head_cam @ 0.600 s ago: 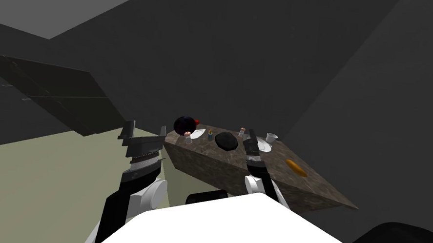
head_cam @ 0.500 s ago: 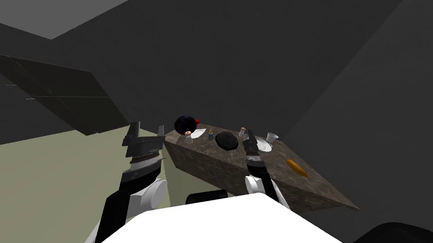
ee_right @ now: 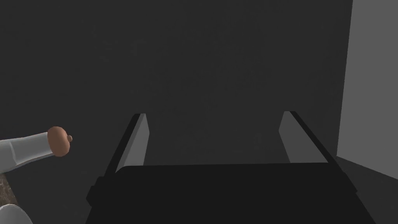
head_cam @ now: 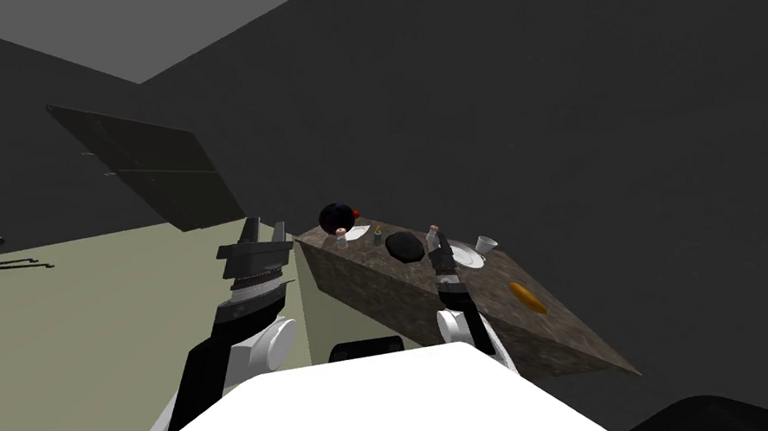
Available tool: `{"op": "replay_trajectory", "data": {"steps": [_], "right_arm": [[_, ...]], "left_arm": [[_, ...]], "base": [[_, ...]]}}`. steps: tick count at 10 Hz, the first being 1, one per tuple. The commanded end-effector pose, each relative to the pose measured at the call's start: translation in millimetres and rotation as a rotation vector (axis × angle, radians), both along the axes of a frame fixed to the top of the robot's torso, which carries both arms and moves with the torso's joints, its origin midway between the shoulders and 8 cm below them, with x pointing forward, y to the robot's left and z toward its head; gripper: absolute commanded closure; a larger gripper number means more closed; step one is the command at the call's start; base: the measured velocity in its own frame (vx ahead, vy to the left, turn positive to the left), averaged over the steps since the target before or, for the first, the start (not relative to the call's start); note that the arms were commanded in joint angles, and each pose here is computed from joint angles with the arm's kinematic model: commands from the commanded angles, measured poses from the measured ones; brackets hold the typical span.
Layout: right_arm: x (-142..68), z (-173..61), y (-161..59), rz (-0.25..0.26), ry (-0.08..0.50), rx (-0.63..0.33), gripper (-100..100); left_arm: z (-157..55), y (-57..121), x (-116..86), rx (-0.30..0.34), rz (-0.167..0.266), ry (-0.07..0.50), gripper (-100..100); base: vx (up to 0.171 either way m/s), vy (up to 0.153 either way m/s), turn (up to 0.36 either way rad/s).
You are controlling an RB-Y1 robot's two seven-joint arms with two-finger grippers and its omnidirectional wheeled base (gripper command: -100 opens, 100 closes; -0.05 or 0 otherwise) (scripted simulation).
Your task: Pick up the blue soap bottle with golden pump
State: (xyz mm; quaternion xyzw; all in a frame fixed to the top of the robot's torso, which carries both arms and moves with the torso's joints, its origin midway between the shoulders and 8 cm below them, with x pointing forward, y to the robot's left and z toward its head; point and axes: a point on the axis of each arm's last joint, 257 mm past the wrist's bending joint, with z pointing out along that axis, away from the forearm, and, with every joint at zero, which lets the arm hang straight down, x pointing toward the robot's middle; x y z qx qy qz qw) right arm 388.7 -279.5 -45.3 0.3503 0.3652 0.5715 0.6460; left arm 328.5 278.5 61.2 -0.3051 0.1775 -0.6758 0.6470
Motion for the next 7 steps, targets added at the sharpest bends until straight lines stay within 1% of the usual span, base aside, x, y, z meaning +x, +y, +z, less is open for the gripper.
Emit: {"op": "replay_trajectory", "data": {"steps": [1,5,6,7], "right_arm": [[8,-15,-4,0.025,0.031,0.061,-100],[32,-53,-22,0.078,0.106,0.261,-100],[38,-62,-26,0.09,0.121,0.316,-100],[38,-65,-27,0.089,0.126,0.32,-100]], "left_arm": [[0,0.0,0,0.0,0.0,0.0,0],[0,0.0,0,0.0,0.0,0.0,0],[0,0.0,0,0.0,0.0,0.0,0],[0,0.0,0,0.0,0.0,0.0,0]], "base": [[-0.068,-0.018,0.16],[-0.069,-0.03,0.181],[-0.059,-0.042,0.263],[-0.033,-0.033,0.051]]}}
